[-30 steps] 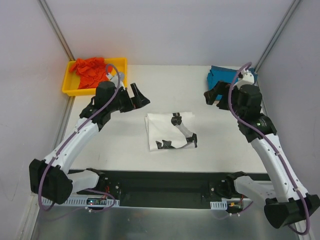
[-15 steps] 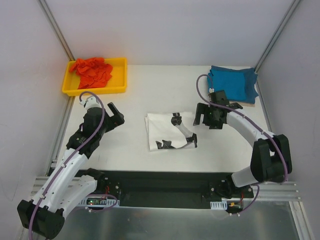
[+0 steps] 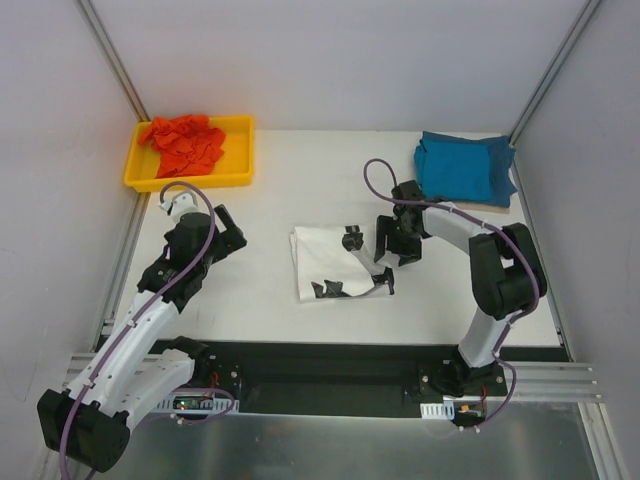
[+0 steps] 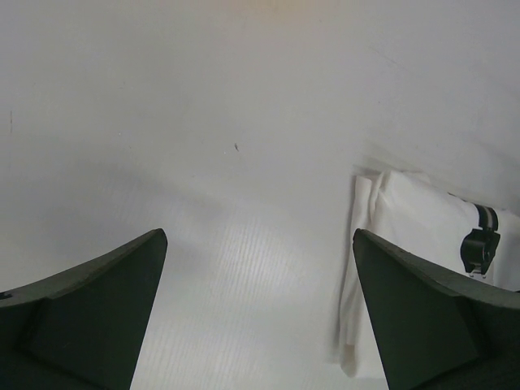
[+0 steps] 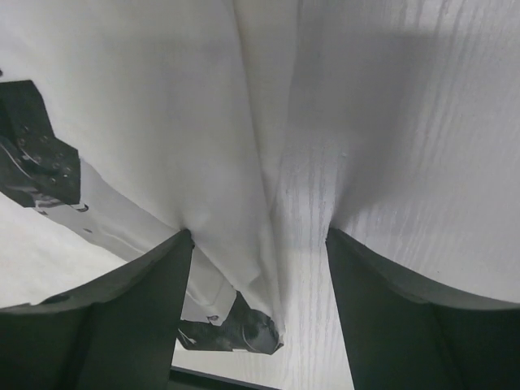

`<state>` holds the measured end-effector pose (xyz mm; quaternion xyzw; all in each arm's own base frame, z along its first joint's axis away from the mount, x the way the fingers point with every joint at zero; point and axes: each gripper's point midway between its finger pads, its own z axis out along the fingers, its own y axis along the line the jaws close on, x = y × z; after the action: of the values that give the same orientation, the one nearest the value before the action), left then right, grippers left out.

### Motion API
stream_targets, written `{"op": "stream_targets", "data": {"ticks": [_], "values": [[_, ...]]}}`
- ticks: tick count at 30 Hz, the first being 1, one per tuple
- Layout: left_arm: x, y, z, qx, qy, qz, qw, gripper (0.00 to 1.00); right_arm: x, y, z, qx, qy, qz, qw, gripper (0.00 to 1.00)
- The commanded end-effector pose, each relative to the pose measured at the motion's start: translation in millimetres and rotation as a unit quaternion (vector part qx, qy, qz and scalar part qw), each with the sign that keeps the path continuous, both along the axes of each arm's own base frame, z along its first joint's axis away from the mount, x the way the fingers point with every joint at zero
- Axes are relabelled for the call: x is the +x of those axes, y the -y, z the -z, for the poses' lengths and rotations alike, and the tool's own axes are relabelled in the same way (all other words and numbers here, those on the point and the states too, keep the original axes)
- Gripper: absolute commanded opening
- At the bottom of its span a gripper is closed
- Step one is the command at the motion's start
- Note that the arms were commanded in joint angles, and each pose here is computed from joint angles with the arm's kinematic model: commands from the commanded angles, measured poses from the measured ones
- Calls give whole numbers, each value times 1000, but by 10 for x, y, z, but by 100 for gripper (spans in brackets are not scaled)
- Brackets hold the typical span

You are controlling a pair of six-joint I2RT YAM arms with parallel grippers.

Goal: Fold and stack the t-shirts
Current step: Neatly place the folded tshirt to the corner

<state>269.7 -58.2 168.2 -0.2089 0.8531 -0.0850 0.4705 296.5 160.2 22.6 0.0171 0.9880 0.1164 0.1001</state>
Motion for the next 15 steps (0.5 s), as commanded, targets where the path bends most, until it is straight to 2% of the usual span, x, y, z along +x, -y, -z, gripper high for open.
{"op": "stream_targets", "data": {"ticks": [1, 5, 7, 11, 13, 15], "values": [[-18, -130, 67, 28, -5, -18, 999, 99, 36, -180, 114, 2, -13, -4, 1000, 68], [-14, -145, 108, 32, -11, -22, 999, 99, 4, -324, 202, 5, -27, -15, 1000, 49], [-8, -144, 111, 34, -13, -21, 999, 99, 8, -403, 204, 0, -22, -26, 999, 45], [3, -154, 123, 37, -16, -24, 999, 99, 40, -463, 216, -28, -17, -44, 998, 29], [9, -160, 116, 39, -15, -26, 999, 99, 79, -449, 209, -54, -6, -53, 997, 25], [15, -169, 123, 41, -17, -28, 999, 99, 214, -421, 144, -86, 17, -58, 994, 16]]}}
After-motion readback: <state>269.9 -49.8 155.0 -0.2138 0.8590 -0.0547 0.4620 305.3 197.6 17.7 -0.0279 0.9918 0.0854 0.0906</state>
